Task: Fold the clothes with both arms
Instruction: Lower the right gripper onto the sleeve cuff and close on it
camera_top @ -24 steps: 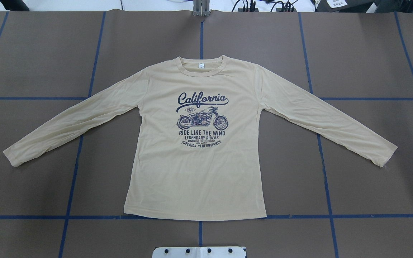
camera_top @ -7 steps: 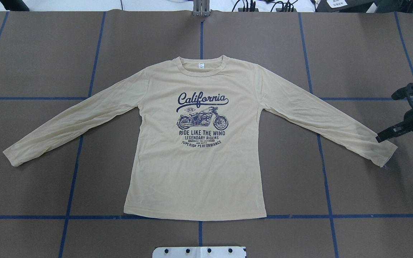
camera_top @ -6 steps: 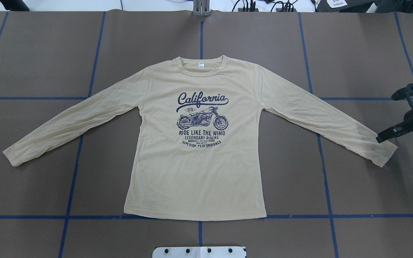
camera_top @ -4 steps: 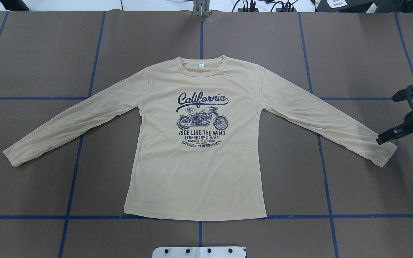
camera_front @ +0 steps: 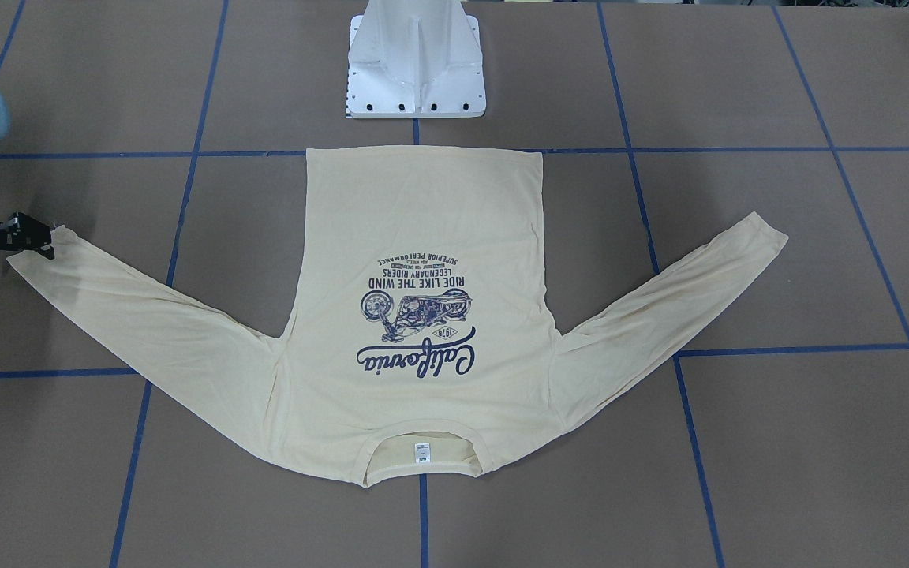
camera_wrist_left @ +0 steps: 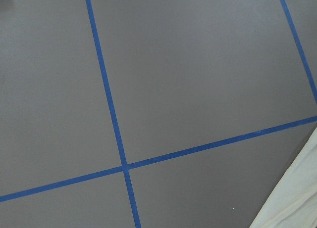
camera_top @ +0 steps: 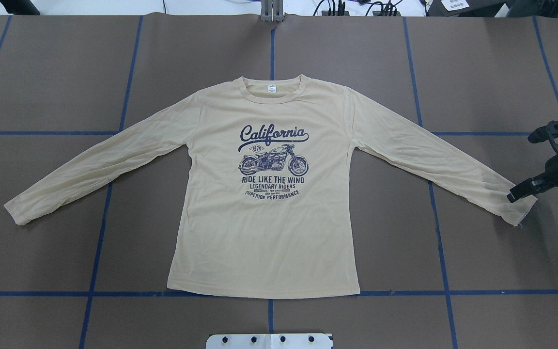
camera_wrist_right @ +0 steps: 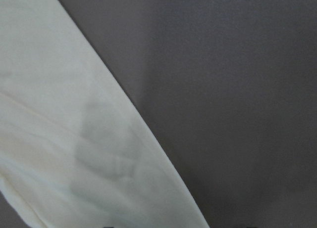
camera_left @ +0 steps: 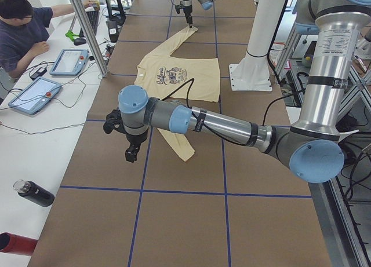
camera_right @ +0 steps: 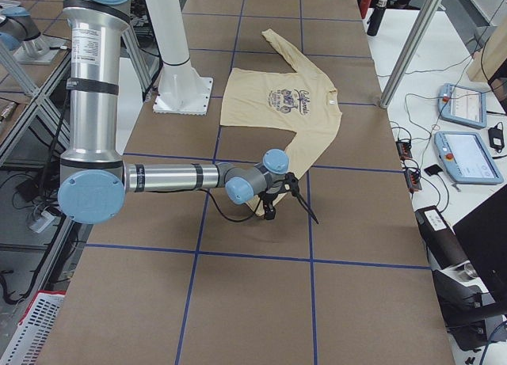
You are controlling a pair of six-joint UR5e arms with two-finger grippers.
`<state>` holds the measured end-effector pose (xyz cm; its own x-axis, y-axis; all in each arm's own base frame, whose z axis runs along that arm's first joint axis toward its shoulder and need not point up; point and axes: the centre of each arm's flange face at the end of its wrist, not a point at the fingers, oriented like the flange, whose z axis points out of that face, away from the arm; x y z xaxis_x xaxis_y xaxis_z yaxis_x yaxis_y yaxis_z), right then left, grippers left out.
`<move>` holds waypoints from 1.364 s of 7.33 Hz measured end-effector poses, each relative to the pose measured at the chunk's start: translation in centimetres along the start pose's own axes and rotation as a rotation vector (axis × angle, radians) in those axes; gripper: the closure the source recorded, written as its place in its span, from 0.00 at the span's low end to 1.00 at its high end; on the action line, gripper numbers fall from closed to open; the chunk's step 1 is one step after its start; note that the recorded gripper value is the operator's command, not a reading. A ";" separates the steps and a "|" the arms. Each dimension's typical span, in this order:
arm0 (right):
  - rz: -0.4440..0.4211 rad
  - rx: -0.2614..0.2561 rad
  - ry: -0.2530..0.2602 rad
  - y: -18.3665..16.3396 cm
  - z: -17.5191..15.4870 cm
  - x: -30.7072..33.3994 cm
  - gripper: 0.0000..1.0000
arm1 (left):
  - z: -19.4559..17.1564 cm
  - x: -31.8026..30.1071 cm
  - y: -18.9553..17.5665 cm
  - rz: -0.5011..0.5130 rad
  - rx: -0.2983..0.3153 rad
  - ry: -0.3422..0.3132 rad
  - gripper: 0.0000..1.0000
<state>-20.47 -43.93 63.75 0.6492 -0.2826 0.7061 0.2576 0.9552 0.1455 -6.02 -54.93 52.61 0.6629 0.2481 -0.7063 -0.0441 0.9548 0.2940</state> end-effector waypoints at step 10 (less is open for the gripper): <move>0.014 -0.021 -0.012 0.5 0.6 0.5 0.46 | -0.2 0.2 0.1 0.006 0.005 -0.002 0.00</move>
<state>-20.44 -43.56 64.58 0.6442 -0.2683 0.7163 0.2640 0.9569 0.1209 -6.10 -54.73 52.37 0.6639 0.2535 -0.7036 -0.0444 0.9525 0.3012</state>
